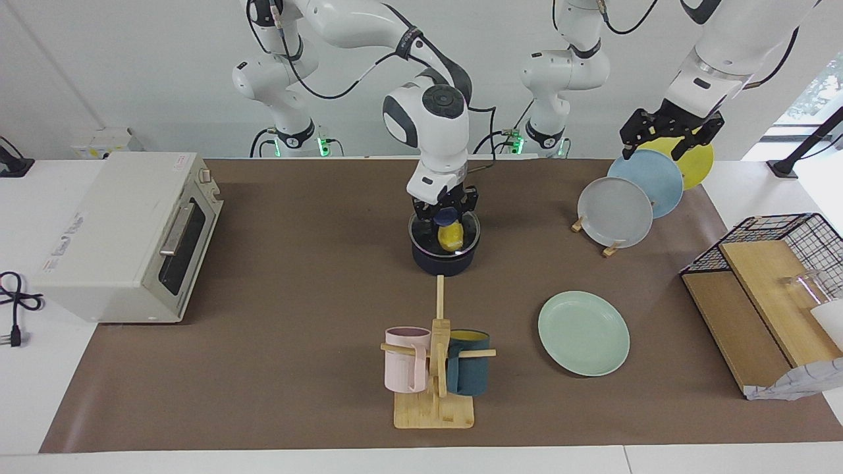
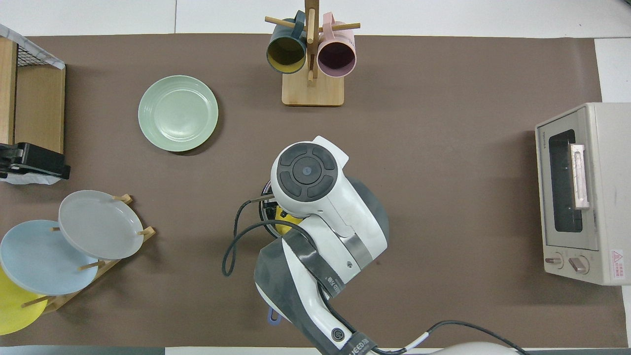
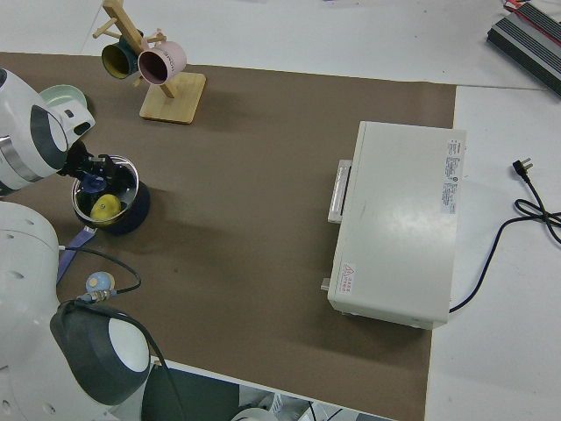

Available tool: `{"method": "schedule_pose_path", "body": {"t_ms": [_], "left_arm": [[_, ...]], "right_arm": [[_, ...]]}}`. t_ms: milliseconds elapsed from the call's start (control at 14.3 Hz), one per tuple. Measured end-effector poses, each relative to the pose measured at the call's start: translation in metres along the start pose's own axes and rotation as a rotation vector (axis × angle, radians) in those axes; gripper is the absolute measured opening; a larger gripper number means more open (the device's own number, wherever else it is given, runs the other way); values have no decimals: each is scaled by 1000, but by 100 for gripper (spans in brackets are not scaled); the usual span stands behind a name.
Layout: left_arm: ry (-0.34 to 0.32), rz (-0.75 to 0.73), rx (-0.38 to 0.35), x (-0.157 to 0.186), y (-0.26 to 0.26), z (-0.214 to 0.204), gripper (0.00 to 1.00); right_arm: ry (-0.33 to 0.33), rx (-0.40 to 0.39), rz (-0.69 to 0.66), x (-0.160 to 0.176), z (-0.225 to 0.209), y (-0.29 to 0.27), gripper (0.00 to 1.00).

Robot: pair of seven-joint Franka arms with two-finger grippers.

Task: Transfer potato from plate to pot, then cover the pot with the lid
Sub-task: 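Lower the glass lid onto the saucepan with the right gripper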

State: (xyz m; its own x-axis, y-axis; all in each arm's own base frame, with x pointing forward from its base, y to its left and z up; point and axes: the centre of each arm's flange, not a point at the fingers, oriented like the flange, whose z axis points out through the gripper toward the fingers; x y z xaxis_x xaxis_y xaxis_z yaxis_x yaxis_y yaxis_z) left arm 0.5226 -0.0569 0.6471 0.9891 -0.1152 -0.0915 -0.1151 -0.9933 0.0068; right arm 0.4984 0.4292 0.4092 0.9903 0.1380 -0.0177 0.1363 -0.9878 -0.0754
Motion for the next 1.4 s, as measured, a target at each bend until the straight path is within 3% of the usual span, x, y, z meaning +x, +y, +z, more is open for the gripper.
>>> {"method": "schedule_pose_path", "body": {"t_ms": [1116,1186,1395], "left_arm": [[5,-4,2,5,-2,4,100],[11,-4,2,5,-1,3,100],[34,-18,-3,7,0,0,100]], "right_arm": [[-2,-7,-1,2,8,0,65],[0,-7,-2,2,9,0,70],[19,-10,-15,3,2,-5,99]]}}
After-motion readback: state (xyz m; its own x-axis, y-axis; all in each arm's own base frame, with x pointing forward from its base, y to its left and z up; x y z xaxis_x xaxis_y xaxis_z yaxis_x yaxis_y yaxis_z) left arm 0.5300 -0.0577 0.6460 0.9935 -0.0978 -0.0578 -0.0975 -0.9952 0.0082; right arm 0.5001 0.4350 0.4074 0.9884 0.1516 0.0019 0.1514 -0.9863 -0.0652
